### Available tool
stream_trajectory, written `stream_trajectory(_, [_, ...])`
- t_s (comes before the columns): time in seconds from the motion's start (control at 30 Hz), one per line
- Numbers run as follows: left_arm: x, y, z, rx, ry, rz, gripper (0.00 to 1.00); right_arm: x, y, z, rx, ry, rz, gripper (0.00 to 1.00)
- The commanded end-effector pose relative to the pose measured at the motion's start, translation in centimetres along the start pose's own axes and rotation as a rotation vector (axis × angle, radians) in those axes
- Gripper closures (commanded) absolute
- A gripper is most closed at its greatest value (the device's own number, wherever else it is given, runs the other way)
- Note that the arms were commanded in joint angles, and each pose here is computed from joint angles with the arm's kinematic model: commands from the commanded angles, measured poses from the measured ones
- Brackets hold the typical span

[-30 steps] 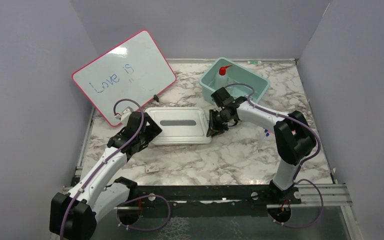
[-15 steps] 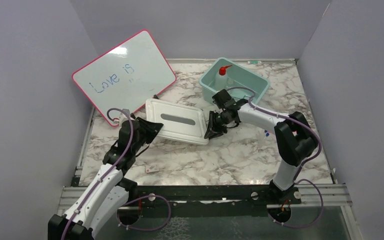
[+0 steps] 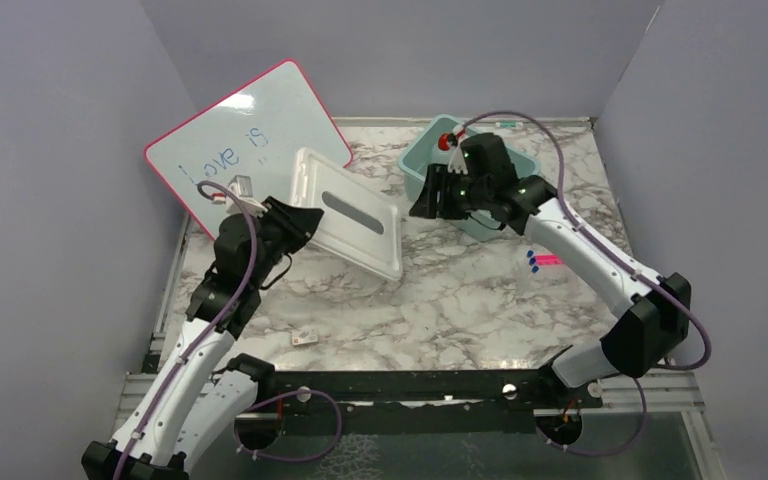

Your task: Organize the chemistry lab equipment

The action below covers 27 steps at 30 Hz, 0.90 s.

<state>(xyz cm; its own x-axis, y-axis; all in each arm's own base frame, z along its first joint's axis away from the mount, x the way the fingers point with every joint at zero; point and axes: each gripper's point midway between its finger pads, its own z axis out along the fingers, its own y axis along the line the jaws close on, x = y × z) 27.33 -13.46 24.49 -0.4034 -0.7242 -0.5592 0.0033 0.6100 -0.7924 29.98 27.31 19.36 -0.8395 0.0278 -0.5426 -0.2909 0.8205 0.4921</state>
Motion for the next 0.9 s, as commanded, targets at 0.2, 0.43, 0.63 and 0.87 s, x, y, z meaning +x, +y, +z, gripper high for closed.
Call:
stream_trajectory(0.2, [-7.5,-15.0,-1.7,0.333,-0.061,0.189,1.0,-15.6,-0.1,-9.7,0.013,-0.424,0.034,0.44])
stream_trajectory(0.43, [-7.6,-21.4,2.4,0.526,0.06,0.164,1.0,-20.0,-7.1,-13.9,0.036,-0.538,0.268,0.44])
stream_trajectory(0.63, [-5.7,-24.4,9.1,0.66,0.223,0.06,1.0,-19.7,-11.8,-14.3,0.141,-0.551,0.33,0.44])
stream_trajectory(0.87, [-1.6,-26.3,17.5,0.743,0.405,-0.053,1.0,-17.8,-18.5,-14.0,0.329,-0.549,0.414,0.44])
